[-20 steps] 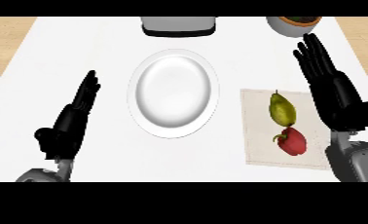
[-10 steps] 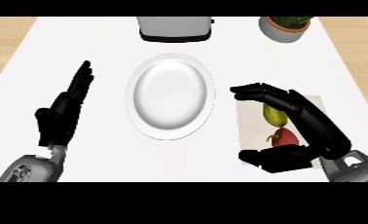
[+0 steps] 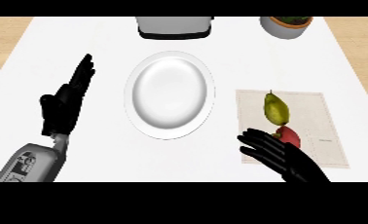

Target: Pick the bell pepper from the placemat and place it in the plate

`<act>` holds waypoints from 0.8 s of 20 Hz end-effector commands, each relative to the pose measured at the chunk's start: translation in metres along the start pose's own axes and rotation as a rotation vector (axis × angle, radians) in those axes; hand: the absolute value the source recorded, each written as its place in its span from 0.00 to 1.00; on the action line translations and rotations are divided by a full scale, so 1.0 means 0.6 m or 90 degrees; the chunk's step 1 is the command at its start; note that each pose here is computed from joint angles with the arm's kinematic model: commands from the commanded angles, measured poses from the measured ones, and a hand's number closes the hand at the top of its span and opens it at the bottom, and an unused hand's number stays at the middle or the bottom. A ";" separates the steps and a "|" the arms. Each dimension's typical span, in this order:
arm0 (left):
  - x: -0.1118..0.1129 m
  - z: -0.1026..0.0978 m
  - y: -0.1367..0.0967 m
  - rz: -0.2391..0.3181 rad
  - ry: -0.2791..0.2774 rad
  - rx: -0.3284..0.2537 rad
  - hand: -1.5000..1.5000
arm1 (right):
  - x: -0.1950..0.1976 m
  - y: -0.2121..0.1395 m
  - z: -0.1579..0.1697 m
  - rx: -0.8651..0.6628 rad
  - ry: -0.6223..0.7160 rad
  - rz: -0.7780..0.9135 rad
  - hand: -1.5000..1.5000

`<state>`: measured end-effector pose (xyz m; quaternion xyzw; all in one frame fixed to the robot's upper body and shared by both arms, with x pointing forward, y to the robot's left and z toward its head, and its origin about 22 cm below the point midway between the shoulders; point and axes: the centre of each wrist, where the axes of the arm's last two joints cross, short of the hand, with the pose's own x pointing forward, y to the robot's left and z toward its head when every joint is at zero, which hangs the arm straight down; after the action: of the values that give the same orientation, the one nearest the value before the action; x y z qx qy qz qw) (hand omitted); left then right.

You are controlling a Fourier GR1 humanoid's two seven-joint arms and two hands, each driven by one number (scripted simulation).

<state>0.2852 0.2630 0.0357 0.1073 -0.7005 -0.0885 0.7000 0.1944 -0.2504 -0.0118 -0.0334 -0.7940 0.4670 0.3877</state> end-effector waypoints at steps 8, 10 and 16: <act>0.003 -0.016 0.013 -0.002 0.008 -0.001 0.50 | 0.068 -0.130 0.078 0.010 0.032 0.222 0.00; 0.002 -0.018 0.008 -0.006 0.000 -0.006 0.50 | 0.070 -0.161 0.074 0.049 0.083 0.285 0.00; 0.011 -0.017 -0.006 -0.005 0.000 -0.020 0.50 | 0.143 -0.188 0.045 0.133 0.181 0.338 0.00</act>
<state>0.2983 0.2634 0.0397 0.1049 -0.6975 -0.0934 0.7026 0.1602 -0.3105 0.0917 -0.2278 -0.6864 0.5925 0.3549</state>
